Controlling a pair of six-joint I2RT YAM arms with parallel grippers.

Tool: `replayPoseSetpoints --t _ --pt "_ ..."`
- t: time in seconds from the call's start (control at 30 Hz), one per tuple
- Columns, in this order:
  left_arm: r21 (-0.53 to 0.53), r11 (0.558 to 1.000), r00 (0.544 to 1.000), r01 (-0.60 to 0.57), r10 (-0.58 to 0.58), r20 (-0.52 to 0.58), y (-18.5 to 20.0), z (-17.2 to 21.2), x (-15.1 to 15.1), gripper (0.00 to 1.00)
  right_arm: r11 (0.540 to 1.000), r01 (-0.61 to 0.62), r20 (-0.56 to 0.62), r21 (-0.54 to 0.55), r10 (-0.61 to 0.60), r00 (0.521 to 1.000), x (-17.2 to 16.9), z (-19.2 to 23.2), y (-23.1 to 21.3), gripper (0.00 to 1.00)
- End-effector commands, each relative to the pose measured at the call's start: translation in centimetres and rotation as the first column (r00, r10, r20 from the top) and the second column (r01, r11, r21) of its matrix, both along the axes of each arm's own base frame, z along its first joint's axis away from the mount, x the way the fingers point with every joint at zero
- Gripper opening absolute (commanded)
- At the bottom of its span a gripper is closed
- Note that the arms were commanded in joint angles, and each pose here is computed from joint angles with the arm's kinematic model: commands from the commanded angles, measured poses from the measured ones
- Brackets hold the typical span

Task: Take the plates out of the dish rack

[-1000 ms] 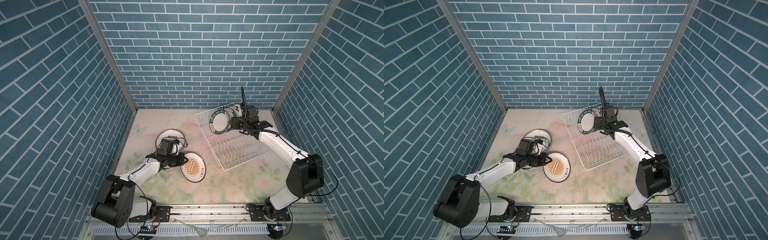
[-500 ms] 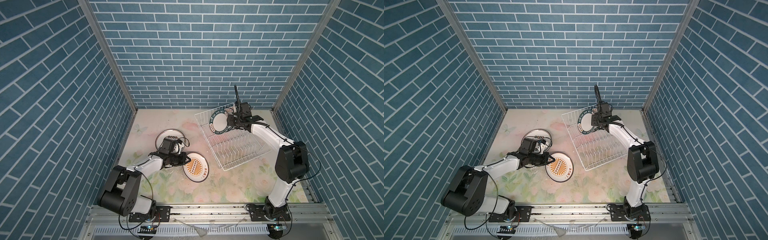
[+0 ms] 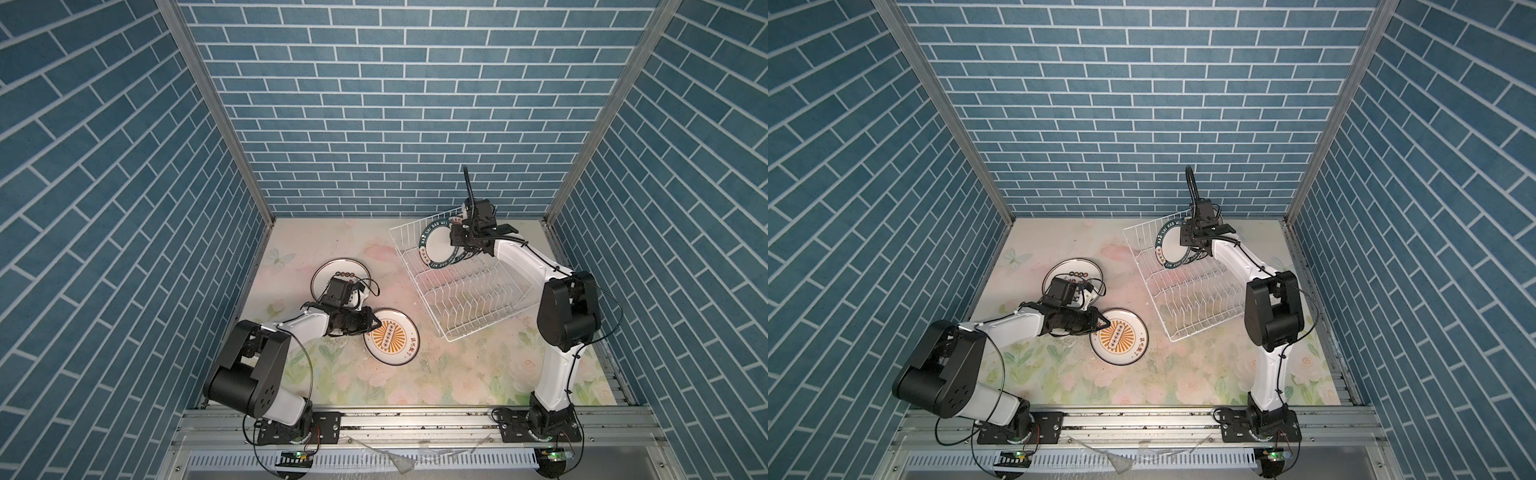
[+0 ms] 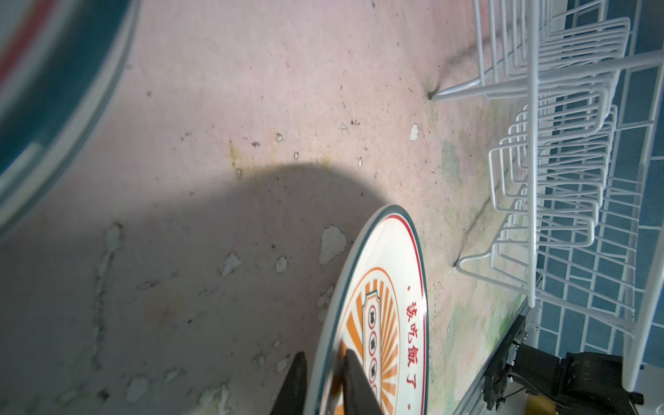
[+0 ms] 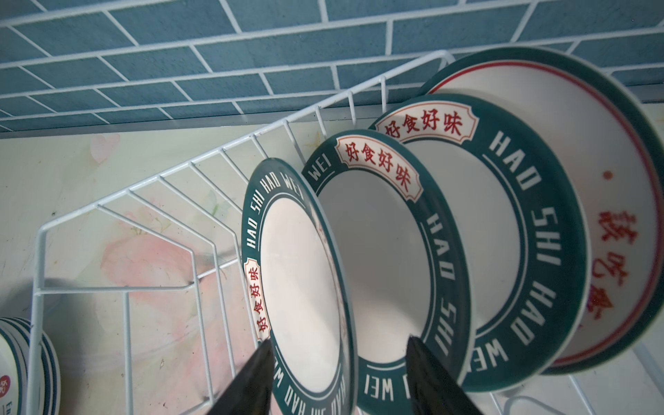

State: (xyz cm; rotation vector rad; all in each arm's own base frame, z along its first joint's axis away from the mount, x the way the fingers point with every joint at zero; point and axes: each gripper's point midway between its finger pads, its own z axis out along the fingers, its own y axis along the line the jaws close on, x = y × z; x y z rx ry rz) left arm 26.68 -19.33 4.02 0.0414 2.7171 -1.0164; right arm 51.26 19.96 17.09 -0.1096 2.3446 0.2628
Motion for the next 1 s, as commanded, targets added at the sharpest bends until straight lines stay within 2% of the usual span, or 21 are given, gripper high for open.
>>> replayPoseSetpoints --t 0.0,0.1,0.27,0.43,0.53,0.67,0.97 --pt "0.118 0.993 0.997 0.005 0.004 -0.08 1.6 -2.9 -1.5 0.19 0.999 -0.033 0.0 -0.001 0.033 0.999 0.7 0.0 0.4 0.59" --pt "0.124 0.992 0.995 0.006 0.006 -0.096 1.6 -3.3 -1.6 0.21 0.999 -0.037 -0.004 0.003 0.037 0.999 0.9 -0.4 0.5 0.58" --pt "0.124 0.992 0.995 0.005 0.007 -0.099 1.7 -3.3 -1.7 0.32 0.999 -0.047 -0.015 0.005 0.047 0.999 1.2 -1.0 0.7 0.57" --pt "0.138 0.99 0.995 0.003 0.011 -0.1 1.9 -3.3 -1.7 0.36 0.998 -0.057 -0.02 0.02 0.057 0.998 1.5 -1.5 1.0 0.55" --pt "0.145 0.989 0.995 0.002 0.013 -0.103 1.9 -3.4 -1.7 0.4 0.997 -0.065 -0.022 0.031 0.066 0.998 1.6 -1.8 1.2 0.52" --pt "0.146 0.989 0.995 -0.002 0.016 -0.096 2.0 -3.2 -1.8 0.48 0.995 -0.084 -0.007 0.046 0.084 0.996 1.8 -1.8 1.7 0.4" --pt "0.187 0.982 0.996 -0.012 0.029 -0.086 2.7 -3.2 -1.7 0.57 0.994 -0.098 -0.011 0.043 0.099 0.995 1.9 -2.0 1.9 0.32"
